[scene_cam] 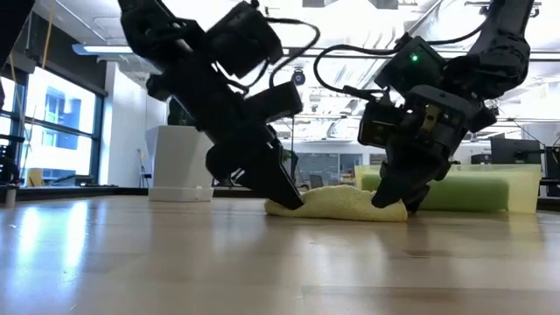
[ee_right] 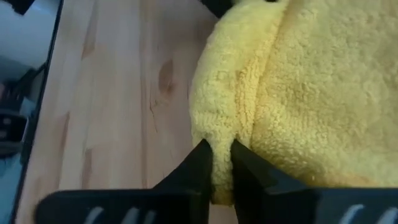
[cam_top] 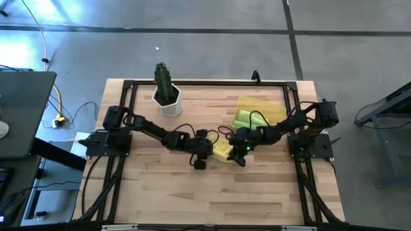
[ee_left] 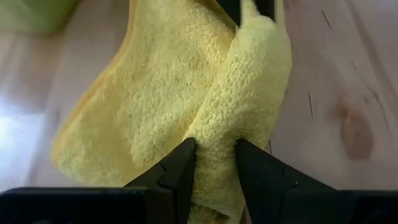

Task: Roll microfiber towels into tight, uniform cylinder then place into a basket
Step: Roll the yellow microfiber cloth

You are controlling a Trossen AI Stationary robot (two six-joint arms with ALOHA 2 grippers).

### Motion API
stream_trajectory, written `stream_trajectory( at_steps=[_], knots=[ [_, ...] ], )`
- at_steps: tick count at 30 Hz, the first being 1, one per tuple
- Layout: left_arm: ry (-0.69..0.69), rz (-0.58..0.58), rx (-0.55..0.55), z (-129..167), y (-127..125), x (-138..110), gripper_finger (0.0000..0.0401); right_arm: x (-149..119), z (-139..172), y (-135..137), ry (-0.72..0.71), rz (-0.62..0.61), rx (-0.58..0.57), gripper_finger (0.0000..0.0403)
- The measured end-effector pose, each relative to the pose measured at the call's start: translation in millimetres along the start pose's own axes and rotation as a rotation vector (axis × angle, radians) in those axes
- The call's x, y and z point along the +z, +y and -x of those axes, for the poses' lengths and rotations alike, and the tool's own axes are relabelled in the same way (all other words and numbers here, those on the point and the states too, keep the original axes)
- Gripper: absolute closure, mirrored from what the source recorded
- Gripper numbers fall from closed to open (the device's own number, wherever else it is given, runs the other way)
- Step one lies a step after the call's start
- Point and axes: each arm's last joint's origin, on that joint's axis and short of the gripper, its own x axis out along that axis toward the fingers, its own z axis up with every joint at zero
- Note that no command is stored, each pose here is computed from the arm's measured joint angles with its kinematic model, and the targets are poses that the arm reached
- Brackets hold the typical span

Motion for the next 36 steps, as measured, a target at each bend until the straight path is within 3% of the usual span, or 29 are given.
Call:
stream_trajectory(
  at_steps=[9, 12, 16, 18, 21, 27, 36],
  knots=[
    [0.082, 0.379, -0.104, -6.3, 4.9, -7.9, 0.0293, 12.1, 23.0, 11.5, -0.053, 0.25, 0.08, 0.0283],
    [0.103, 0.561, -0.167, -6.0, 2.0, -7.4, 0.0293, 18.2, 37.3, 23.4, -0.105, 0.434, 0.106, 0.0267],
    [0.135, 0.775, -0.191, -5.2, -3.0, -7.5, 0.0293, 14.4, 45.3, 46.6, -0.147, 0.776, 0.137, 0.0257],
    [0.142, 0.836, -0.192, -5.2, -3.3, -7.4, 0.0294, 8.2, 43.5, 58.0, -0.155, 0.931, 0.126, 0.0257],
    [0.146, 0.876, -0.188, -5.2, -3.1, -7.5, 0.0298, -1.9, 37.0, 69.7, -0.15, 1.084, 0.021, 0.0258],
    [0.145, 0.879, -0.184, -5.3, -3.0, -8.0, 0.0318, -14.4, 21.0, 69.1, -0.102, 1.124, -0.267, 0.0258],
    [0.12, 0.895, -0.183, -6.4, -3.1, -7.1, 0.0334, -17.3, 3.7, 49.9, -0.035, 1.093, -0.343, 0.0248]
  ],
)
